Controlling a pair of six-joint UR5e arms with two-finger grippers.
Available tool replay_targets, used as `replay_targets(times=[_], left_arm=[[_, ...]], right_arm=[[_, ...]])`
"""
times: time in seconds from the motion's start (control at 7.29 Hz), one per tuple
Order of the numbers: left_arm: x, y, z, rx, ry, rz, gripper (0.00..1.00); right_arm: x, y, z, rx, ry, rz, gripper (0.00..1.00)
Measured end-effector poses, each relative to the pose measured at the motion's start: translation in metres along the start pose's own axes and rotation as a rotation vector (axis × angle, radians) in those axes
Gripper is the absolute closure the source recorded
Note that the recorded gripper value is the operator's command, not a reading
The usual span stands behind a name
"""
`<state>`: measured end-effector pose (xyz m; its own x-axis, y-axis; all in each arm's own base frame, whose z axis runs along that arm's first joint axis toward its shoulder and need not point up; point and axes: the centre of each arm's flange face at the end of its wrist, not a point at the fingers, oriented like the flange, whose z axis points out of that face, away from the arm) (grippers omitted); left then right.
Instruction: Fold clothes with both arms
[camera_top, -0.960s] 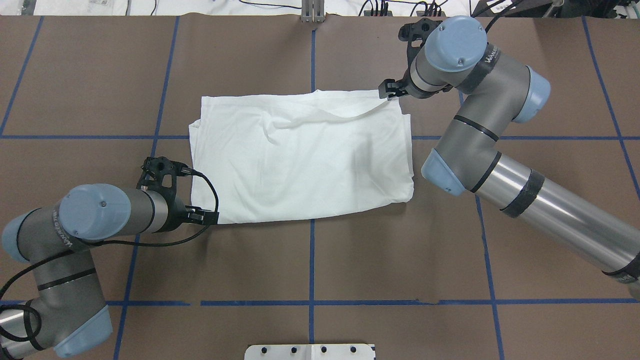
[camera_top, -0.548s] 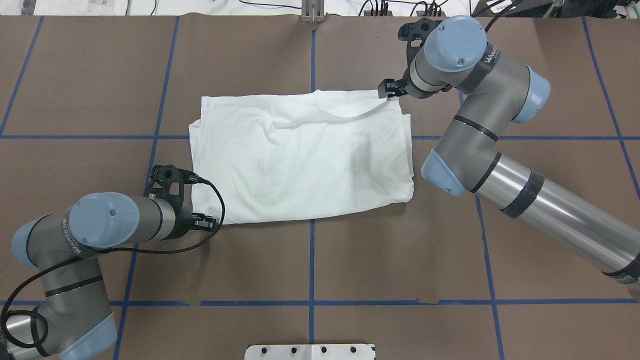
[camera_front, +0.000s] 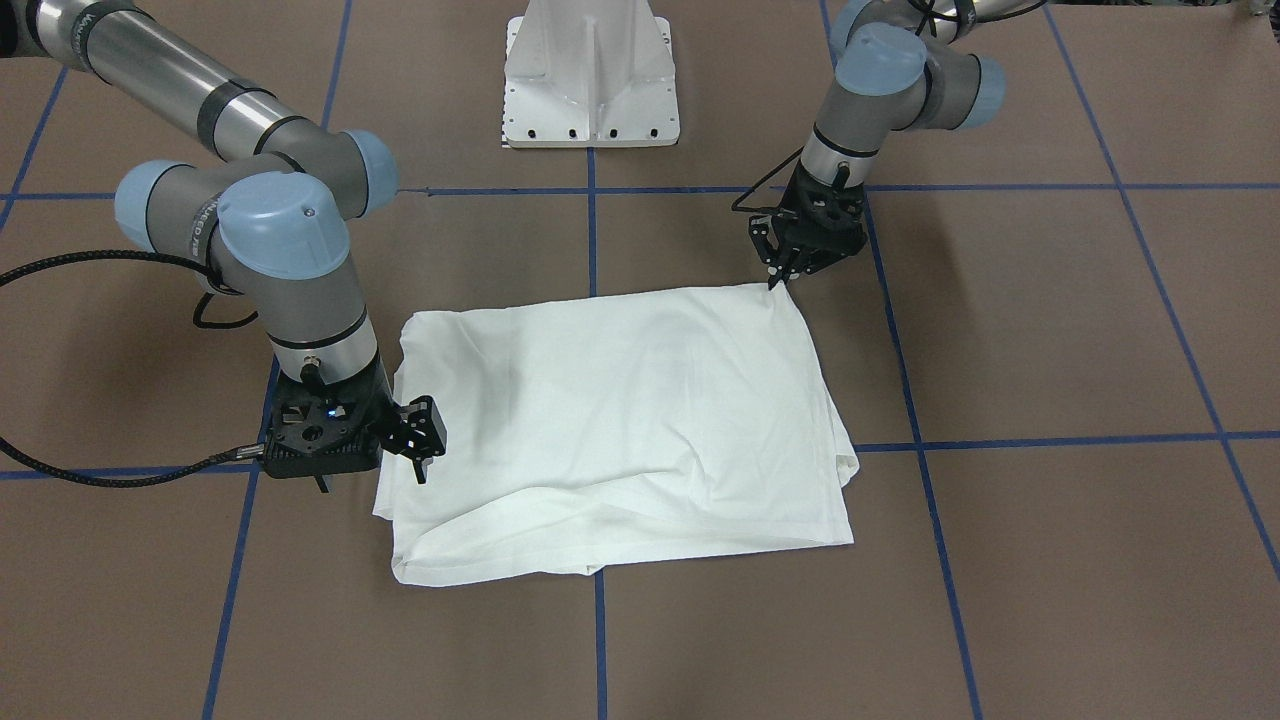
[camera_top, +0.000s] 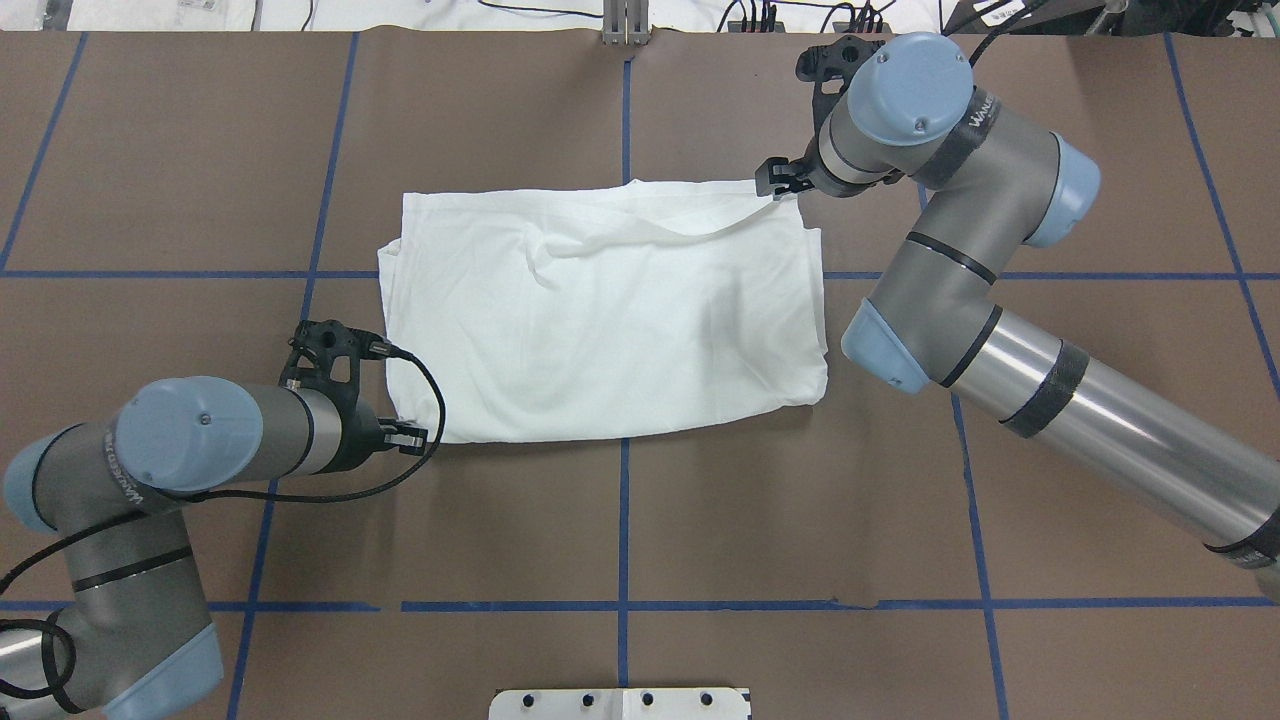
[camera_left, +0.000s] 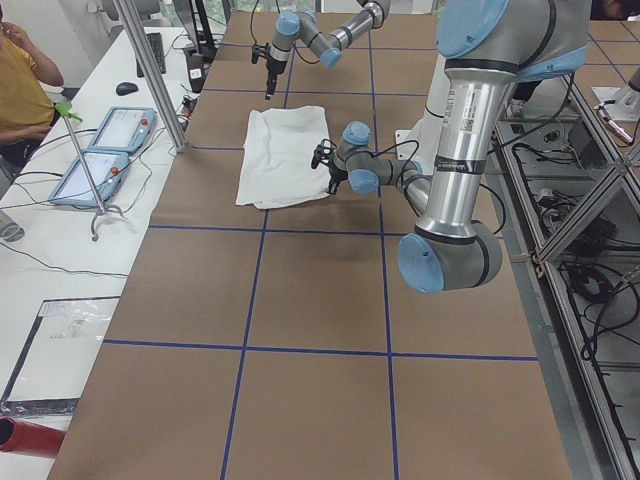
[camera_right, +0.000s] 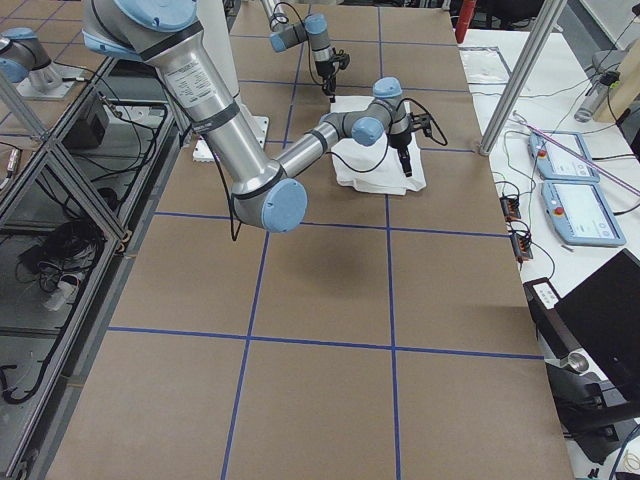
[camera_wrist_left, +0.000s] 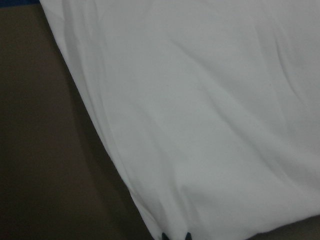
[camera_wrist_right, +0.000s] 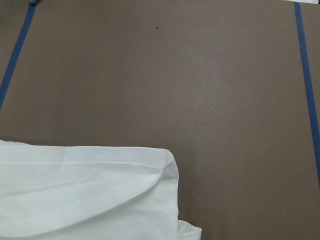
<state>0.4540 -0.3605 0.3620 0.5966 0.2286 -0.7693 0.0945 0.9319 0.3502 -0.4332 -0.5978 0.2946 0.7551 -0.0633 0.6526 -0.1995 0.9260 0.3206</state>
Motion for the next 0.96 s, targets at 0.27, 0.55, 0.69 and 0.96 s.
replay_targets(times=[0.27, 0.55, 0.69, 0.96], left_arm=[[-0.058, -0.054, -0.01, 0.077, -0.092, 0.053, 1.0], [-0.137, -0.135, -0.002, 0.135, -0.243, 0.114, 1.0], [-0.163, -0.189, 0.012, 0.153, -0.306, 0.12, 1.0], [-0.18, -0.293, 0.049, 0.195, -0.364, 0.096, 1.0]], right_arm=[[-0.002, 0.002, 0.0, 0.0, -0.003, -0.002, 0.0], [-0.009, 0.007, -0.005, 0.001, -0.018, -0.009, 0.0], [-0.014, 0.01, -0.009, 0.003, -0.029, -0.013, 0.0], [-0.029, 0.021, -0.02, 0.006, -0.061, 0.001, 0.0]])
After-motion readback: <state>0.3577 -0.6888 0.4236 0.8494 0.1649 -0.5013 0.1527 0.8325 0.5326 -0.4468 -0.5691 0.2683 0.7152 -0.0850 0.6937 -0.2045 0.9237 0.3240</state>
